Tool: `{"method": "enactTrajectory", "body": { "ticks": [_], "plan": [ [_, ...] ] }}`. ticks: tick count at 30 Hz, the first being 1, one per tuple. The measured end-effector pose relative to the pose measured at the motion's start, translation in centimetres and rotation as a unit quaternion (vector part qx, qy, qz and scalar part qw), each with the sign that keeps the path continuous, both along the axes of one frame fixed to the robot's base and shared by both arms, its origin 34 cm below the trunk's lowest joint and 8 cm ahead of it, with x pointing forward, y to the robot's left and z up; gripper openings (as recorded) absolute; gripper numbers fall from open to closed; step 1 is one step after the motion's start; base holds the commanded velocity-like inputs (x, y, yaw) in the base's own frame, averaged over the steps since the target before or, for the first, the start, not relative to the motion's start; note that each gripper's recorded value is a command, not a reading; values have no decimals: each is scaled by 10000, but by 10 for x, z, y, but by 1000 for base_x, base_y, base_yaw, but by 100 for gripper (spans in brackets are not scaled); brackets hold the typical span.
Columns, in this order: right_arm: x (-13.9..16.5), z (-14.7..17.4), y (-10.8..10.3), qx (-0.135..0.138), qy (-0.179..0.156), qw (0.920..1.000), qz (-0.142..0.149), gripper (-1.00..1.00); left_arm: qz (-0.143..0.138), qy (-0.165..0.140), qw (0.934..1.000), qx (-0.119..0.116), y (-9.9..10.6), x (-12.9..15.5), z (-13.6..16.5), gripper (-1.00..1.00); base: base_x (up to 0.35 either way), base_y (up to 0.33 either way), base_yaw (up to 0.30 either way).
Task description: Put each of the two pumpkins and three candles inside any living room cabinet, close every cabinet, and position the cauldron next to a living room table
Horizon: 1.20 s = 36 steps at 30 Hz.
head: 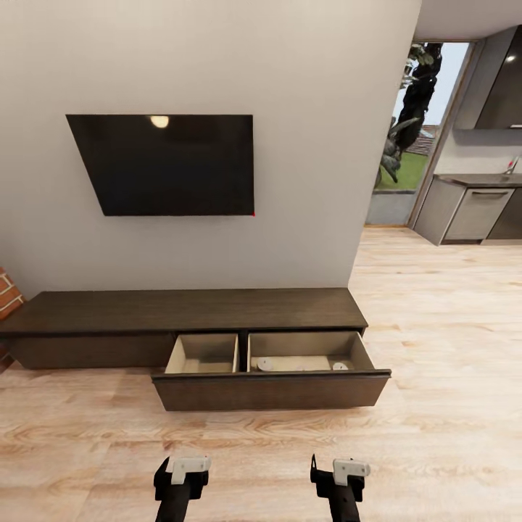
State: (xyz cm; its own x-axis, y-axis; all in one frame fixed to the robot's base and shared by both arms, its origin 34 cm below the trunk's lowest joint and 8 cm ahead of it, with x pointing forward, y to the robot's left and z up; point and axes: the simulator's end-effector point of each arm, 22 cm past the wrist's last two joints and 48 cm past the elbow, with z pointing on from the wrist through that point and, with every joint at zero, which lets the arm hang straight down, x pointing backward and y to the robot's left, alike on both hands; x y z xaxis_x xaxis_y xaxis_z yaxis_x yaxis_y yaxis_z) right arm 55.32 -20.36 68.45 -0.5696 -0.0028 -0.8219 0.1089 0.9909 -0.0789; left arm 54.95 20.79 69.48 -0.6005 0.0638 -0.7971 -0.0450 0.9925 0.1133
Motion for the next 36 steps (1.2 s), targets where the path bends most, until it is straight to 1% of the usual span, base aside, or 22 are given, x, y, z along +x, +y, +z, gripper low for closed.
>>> {"method": "enactTrajectory", "body": {
  "ticks": [5, 8, 26, 36],
  "plan": [
    [-2, -2, -1, -5, 33, 10000, -3, 100, 1, 0, 10000, -9, -1, 0, 0, 100, 7, 0, 0],
    [-4, -3, -1, -6, 54, 10000, -2, 100, -8, -1, 10000, -9, -2, 0, 0, 100, 146, 0, 0],
    [-5, -3, 0, 1, 65, 10000, 0, 100, -26, 5, 10000, 0, -3, 0, 0, 100, 296, 0, 0],
    [-5, -4, 0, 1, 69, 10000, 1, 100, -9, 0, 10000, -11, -3, 1, 0, 100, 61, 0, 0]
  ]
}}
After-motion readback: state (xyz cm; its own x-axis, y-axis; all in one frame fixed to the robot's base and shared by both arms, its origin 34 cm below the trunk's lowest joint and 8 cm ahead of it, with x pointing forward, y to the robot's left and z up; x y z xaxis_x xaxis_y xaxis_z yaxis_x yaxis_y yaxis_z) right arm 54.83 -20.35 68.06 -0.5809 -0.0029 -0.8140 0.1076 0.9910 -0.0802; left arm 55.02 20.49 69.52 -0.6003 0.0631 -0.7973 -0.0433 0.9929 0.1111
